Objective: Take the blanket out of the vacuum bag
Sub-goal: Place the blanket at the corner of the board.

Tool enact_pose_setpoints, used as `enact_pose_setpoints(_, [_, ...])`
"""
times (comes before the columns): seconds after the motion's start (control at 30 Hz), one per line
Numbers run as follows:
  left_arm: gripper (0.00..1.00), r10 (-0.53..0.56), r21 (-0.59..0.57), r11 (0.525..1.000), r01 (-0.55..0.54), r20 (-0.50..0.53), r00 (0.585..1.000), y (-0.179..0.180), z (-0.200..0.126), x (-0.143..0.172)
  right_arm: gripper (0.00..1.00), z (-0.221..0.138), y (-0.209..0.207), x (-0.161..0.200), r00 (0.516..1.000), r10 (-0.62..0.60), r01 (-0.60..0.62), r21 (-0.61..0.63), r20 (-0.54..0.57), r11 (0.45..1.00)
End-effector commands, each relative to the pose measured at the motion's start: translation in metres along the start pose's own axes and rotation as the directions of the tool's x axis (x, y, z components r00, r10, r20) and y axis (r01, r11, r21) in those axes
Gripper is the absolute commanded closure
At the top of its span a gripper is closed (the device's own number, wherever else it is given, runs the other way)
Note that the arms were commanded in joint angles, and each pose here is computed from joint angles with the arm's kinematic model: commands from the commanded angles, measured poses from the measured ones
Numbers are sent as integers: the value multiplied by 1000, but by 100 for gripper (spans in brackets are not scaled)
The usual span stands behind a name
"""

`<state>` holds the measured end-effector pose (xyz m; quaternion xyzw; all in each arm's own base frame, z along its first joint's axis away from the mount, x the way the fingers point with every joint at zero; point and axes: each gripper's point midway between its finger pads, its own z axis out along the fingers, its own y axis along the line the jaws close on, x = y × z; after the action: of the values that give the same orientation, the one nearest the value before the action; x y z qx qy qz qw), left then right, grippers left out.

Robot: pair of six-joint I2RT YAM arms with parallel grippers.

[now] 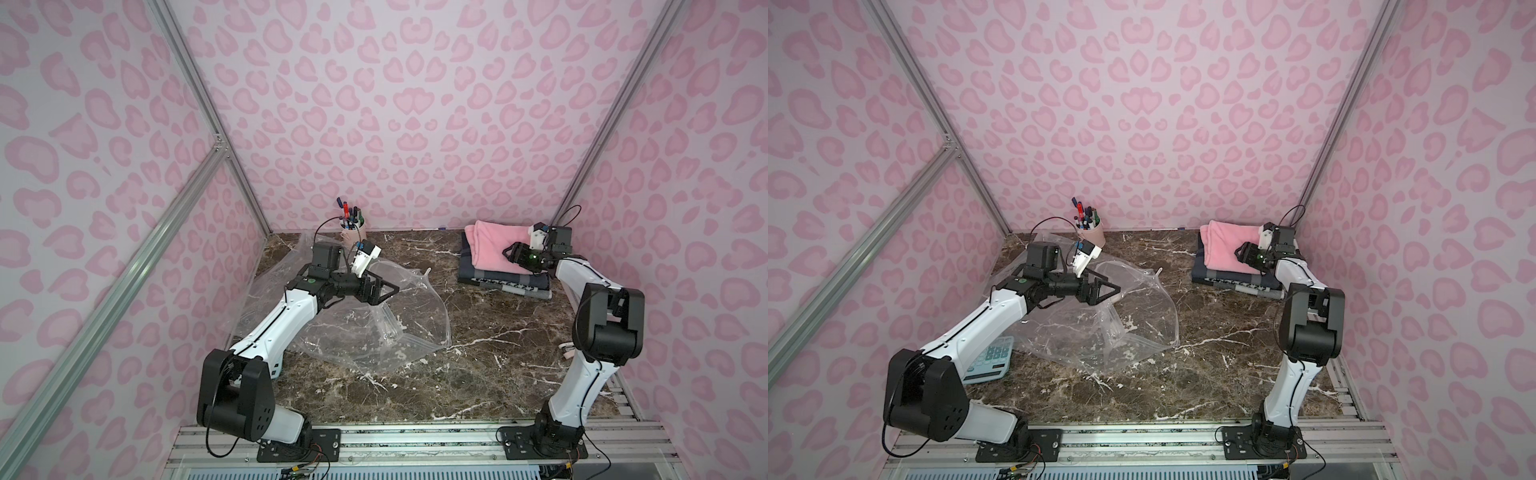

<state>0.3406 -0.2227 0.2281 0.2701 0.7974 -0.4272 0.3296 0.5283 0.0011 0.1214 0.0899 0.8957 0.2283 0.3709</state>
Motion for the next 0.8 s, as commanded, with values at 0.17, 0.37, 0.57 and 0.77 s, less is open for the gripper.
enact_pose_setpoints(0.17, [3,24,20,1000,-24,22,999,-5,-2,-8,33,-25,16,-26,994,-61,59,23,86,998])
enact_pose_setpoints(0.37, [3,19,23,1000,-19,20,1000,-5,0,-7,33,-65,43,-52,980,-110,111,6,168,994])
enact_pose_setpoints(0.57, [3,25,-61,998,-21,71,997,4,-6,-17,32,-90,84,-24,967,-193,207,-68,167,976])
enact_pose_setpoints(0.77, [3,71,-351,936,-1,185,980,36,-34,-32,29,-131,109,23,935,-253,284,-99,249,954])
